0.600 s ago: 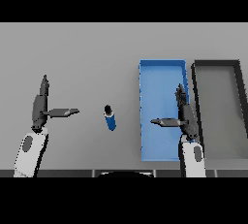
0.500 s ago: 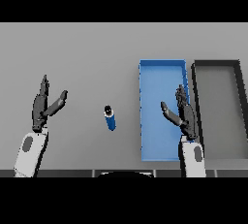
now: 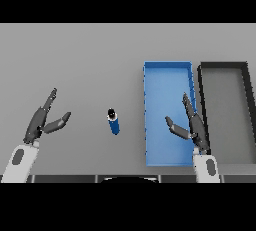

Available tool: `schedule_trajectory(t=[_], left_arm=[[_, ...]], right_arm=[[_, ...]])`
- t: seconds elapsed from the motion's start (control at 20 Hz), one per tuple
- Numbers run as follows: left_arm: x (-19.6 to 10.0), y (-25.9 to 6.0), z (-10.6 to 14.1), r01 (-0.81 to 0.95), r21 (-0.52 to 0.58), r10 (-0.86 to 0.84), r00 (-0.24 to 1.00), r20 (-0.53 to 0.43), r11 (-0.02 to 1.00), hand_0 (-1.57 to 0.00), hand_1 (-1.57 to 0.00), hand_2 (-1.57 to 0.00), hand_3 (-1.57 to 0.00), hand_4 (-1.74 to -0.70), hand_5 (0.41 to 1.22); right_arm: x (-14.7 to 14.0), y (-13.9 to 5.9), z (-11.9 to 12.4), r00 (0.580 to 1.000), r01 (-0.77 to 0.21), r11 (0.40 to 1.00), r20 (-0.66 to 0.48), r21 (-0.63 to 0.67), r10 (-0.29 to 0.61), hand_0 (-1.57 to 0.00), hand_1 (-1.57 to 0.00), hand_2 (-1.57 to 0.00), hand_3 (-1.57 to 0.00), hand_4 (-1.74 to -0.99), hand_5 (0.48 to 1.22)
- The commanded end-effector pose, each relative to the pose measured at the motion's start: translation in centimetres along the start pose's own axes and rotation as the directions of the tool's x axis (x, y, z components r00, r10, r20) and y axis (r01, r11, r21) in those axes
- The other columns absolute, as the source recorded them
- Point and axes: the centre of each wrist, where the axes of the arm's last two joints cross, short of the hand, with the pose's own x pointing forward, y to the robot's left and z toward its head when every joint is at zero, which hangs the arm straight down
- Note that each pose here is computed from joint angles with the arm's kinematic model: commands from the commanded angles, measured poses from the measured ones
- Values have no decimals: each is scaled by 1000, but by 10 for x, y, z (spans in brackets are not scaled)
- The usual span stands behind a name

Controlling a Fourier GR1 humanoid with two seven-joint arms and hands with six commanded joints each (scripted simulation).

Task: Pick up the blue pipe and place it into the blue bin.

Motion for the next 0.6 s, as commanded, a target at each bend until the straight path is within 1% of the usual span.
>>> schedule_trajectory(t=[0.0, 0.15, 0.25, 0.35, 0.4, 0.45, 0.55], left_arm=[[1, -1, -3, -4, -9, 4, 1000, -13, 1000, 1, 1, 1, 1, -1007, 587], [2, 0, -1, -43, -68, 44, 999, 16, 997, 1, 1, 1, 1, -1023, 594], [5, -6, 4, -32, -158, 35, 999, 18, 987, 1, 1, 1, 1, -1020, 582], [9, -10, 4, -18, -235, 20, 1000, 9, 972, 1, 1, 1, 1, -1031, 565], [13, -15, 2, -17, -272, 18, 1000, 2, 962, 1, 1, 1, 1, -1037, 548], [17, -18, 5, -13, -306, 14, 1000, 2, 952, 1, 1, 1, 1, -1040, 532], [24, -33, 3, -21, -364, 13, 1000, -25, 931, 1, 1, 1, 1, -1063, 498]], right_arm=[[-1, -1, 3, 1000, -13, 1000, -4, 1, 13, 1, 1, 1, 1, -1230, 595], [2, 1, 2, 1000, -21, 1000, 0, 4, 21, 1, 1, 1, 1, -1218, 589], [4, 0, 1, 1000, -22, 1000, 0, 5, 22, 1, 1, 1, 1, -1215, 587], [7, 2, -2, 999, -24, 1000, 24, 15, 23, 1, 1, 1, 1, -1225, 595], [5, 1, 2, 999, -34, 999, 42, 24, 33, 1, 1, 1, 1, -1223, 601], [5, 0, 2, 999, -18, 1000, 49, 23, 17, 1, 1, 1, 1, -1225, 603], [3, -1, 6, 999, -19, 1000, 41, 24, 18, 1, 1, 1, 1, -1233, 604]])
